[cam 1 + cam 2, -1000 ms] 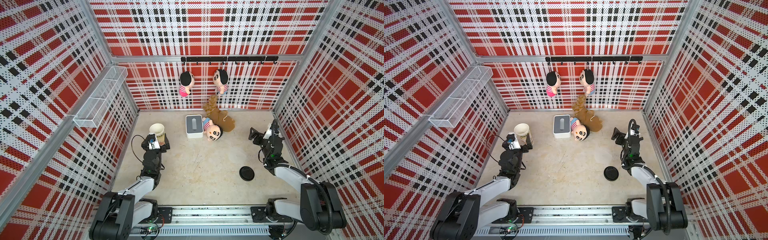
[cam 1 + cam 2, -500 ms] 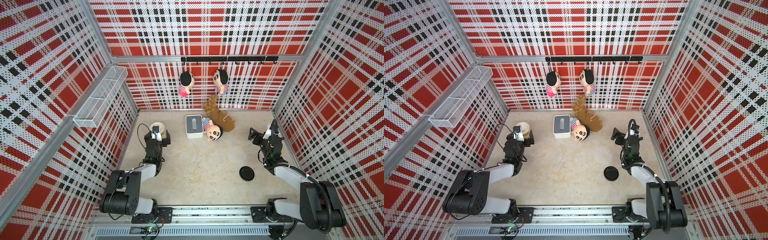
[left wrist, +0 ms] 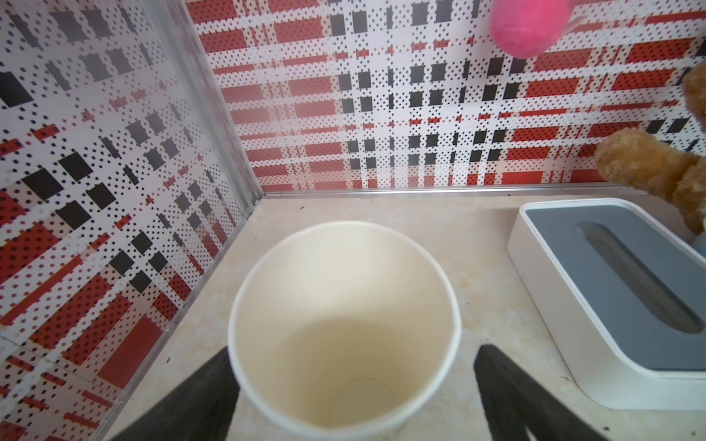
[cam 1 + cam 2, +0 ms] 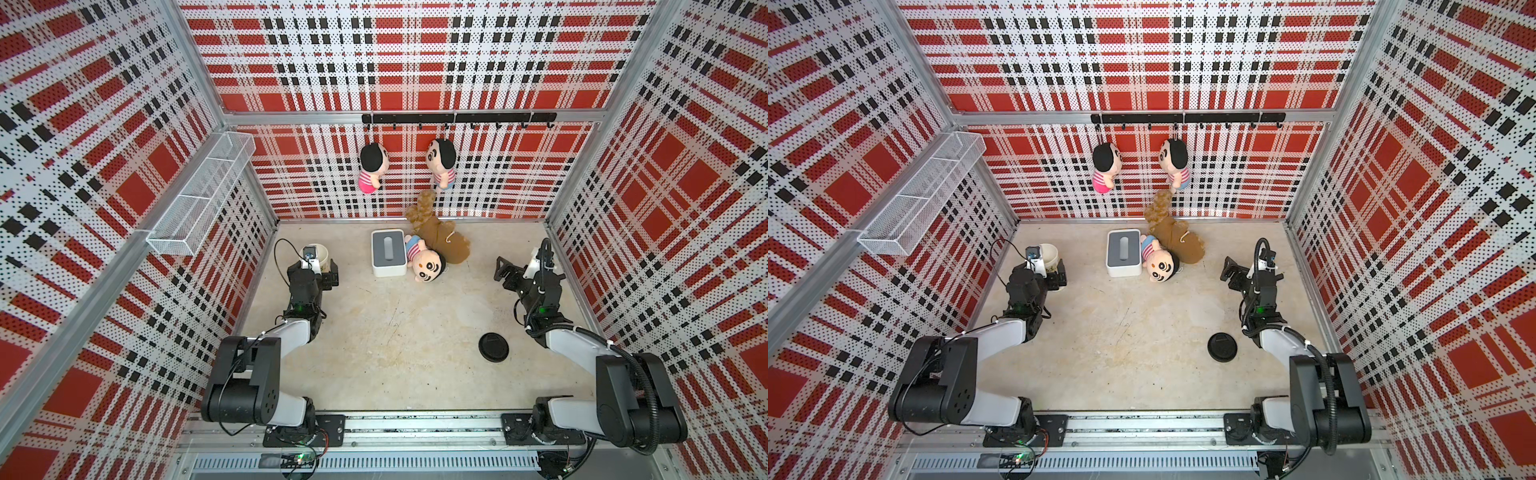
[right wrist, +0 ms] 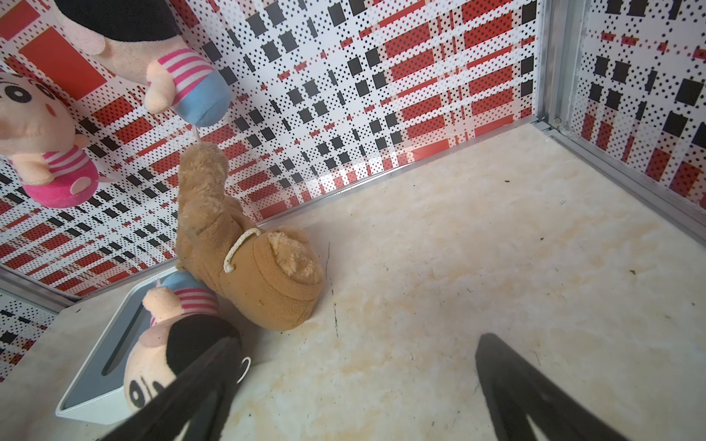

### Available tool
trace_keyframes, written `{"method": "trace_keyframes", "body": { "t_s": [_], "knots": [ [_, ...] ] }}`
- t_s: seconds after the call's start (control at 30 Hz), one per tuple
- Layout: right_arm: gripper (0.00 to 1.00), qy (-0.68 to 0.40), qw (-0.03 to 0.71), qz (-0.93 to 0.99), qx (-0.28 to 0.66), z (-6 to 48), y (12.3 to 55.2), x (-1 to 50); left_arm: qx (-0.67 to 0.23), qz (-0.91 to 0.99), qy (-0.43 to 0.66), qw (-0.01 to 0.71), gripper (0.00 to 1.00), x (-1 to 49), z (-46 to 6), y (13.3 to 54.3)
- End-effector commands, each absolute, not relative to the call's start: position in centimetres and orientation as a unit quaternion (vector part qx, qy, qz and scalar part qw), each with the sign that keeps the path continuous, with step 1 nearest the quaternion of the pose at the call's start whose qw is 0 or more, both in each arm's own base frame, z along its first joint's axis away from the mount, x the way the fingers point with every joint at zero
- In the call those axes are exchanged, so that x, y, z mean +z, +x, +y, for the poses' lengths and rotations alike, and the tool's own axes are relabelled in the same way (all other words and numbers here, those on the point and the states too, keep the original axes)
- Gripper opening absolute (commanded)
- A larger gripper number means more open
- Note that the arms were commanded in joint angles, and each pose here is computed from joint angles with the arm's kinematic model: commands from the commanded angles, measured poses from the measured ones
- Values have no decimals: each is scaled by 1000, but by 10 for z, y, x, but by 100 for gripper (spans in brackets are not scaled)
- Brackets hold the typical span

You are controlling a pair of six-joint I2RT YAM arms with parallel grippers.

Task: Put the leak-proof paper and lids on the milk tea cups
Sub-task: Pick up the cup at the center of the board.

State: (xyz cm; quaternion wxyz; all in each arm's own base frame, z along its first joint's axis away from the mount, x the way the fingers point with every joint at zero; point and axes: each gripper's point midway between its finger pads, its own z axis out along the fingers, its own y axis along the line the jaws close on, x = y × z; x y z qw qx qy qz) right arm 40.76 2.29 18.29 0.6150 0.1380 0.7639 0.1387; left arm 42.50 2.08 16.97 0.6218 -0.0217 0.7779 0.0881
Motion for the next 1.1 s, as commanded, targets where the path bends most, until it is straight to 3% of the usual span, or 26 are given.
{"method": "trace_keyframes", "body": {
  "t_s": [0.0, 0.7, 0.87, 1.07],
  "knots": [
    [100, 136, 633, 746, 155, 28, 414, 199, 104, 782, -16, 614, 98, 171, 31, 429],
    [100, 137, 628, 746, 173, 33, 416, 193, 104, 785, 15, 611, 99, 168, 35, 455],
    [100, 134, 629, 746, 172, 33, 416, 196, 92, 785, 26, 612, 87, 168, 29, 456],
    [100, 132, 626, 749, 174, 34, 414, 197, 86, 785, 31, 613, 83, 169, 25, 450]
  ]
}}
